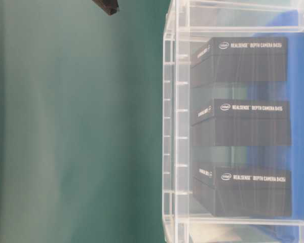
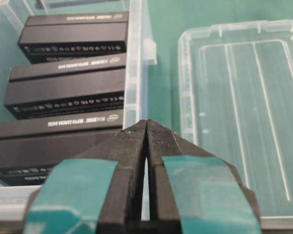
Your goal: Clamp the lid of the box with both arms, then lift and open it.
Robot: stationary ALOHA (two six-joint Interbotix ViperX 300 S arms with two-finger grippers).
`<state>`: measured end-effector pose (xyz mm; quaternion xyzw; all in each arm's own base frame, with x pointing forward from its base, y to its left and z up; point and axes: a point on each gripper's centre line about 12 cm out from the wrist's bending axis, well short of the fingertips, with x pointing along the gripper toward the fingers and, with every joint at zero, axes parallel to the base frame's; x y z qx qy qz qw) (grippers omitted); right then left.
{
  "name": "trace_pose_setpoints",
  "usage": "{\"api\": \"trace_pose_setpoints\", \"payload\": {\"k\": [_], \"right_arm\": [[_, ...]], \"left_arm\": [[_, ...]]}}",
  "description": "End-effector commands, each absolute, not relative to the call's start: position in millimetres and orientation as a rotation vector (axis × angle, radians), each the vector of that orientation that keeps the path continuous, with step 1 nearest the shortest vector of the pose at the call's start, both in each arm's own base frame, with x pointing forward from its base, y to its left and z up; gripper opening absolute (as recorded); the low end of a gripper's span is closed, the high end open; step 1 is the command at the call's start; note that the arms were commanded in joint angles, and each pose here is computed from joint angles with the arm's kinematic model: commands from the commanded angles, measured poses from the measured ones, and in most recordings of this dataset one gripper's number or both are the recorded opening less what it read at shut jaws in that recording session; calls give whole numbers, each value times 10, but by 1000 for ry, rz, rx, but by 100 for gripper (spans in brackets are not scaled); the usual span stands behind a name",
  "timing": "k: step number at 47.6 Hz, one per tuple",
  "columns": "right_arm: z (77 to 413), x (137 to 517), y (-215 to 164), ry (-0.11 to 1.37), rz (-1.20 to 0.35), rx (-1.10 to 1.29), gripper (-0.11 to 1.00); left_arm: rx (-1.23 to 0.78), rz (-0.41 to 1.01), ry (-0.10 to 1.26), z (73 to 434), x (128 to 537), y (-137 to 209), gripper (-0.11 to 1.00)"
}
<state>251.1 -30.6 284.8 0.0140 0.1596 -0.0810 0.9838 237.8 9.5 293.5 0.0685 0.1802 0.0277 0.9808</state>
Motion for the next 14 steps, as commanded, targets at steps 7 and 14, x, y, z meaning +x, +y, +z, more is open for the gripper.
{"api": "trace_pose_setpoints", "payload": {"k": [7, 14], "right_arm": [[2900, 2526, -297, 306, -158, 31, 0], [2900, 2526, -297, 306, -158, 31, 0]], "left_arm": [[136, 60, 346, 3013, 2393, 100, 0], [134, 58, 346, 3013, 2394, 96, -1]]}}
